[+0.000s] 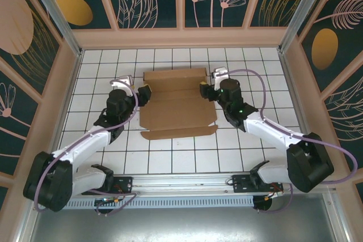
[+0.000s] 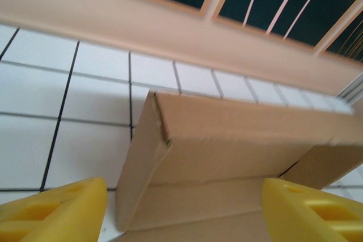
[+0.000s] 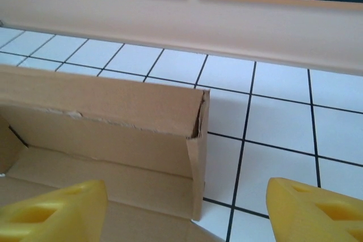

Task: Fold the paper box

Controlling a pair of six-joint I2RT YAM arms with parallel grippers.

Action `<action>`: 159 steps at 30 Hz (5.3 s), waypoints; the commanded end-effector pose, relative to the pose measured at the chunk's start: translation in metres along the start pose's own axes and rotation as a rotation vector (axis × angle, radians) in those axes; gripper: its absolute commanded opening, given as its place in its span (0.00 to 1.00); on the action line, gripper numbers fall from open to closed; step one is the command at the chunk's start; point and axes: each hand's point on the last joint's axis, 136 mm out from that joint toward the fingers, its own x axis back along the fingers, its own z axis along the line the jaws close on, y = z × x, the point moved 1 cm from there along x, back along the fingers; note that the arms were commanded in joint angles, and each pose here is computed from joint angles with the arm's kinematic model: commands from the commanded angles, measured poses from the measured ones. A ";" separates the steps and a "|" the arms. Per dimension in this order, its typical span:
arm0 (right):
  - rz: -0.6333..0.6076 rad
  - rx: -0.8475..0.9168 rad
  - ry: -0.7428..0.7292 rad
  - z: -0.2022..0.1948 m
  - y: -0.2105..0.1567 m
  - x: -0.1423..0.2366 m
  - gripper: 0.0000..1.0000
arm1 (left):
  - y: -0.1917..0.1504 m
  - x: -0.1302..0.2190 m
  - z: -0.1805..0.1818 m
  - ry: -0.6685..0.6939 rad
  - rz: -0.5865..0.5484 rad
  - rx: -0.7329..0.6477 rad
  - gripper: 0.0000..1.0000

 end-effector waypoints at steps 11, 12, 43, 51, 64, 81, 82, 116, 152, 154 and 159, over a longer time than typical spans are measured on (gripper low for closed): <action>0.064 -0.196 0.077 -0.021 0.030 -0.052 0.74 | 0.035 -0.061 0.007 -0.074 0.024 0.244 0.73; 0.074 -0.198 0.080 -0.021 0.027 -0.056 0.74 | 0.032 -0.065 0.012 -0.063 0.032 0.253 0.73; 0.091 0.630 0.137 0.089 0.037 -0.074 0.81 | 0.077 0.013 -0.010 -0.059 0.040 0.168 0.73; 0.212 0.790 0.272 0.116 -0.001 -0.093 0.82 | 0.078 0.042 -0.020 -0.107 0.034 0.151 0.73; 0.247 0.713 0.231 0.108 0.002 -0.146 0.54 | 0.094 0.052 -0.030 -0.134 0.010 0.158 0.72; 0.627 -0.101 0.291 0.008 -0.035 -0.198 0.41 | 0.155 0.086 -0.002 0.143 -0.160 0.087 0.72; 0.647 -0.153 0.308 0.007 -0.043 -0.192 0.39 | 0.160 0.089 -0.001 0.155 -0.173 0.089 0.72; 0.550 -0.114 -0.044 0.000 -0.115 -0.100 0.56 | 0.052 0.079 0.035 0.172 -0.007 0.263 0.71; 0.107 -0.301 -0.012 -0.027 -0.035 -0.022 0.52 | 0.047 0.059 0.068 0.309 -0.083 -0.016 0.57; 0.084 -0.237 -0.005 -0.027 -0.031 -0.021 0.51 | 0.047 0.051 0.073 0.343 -0.068 -0.010 0.54; 0.066 -0.225 0.022 -0.025 -0.031 -0.025 0.52 | 0.029 0.022 0.076 0.329 0.015 -0.005 0.58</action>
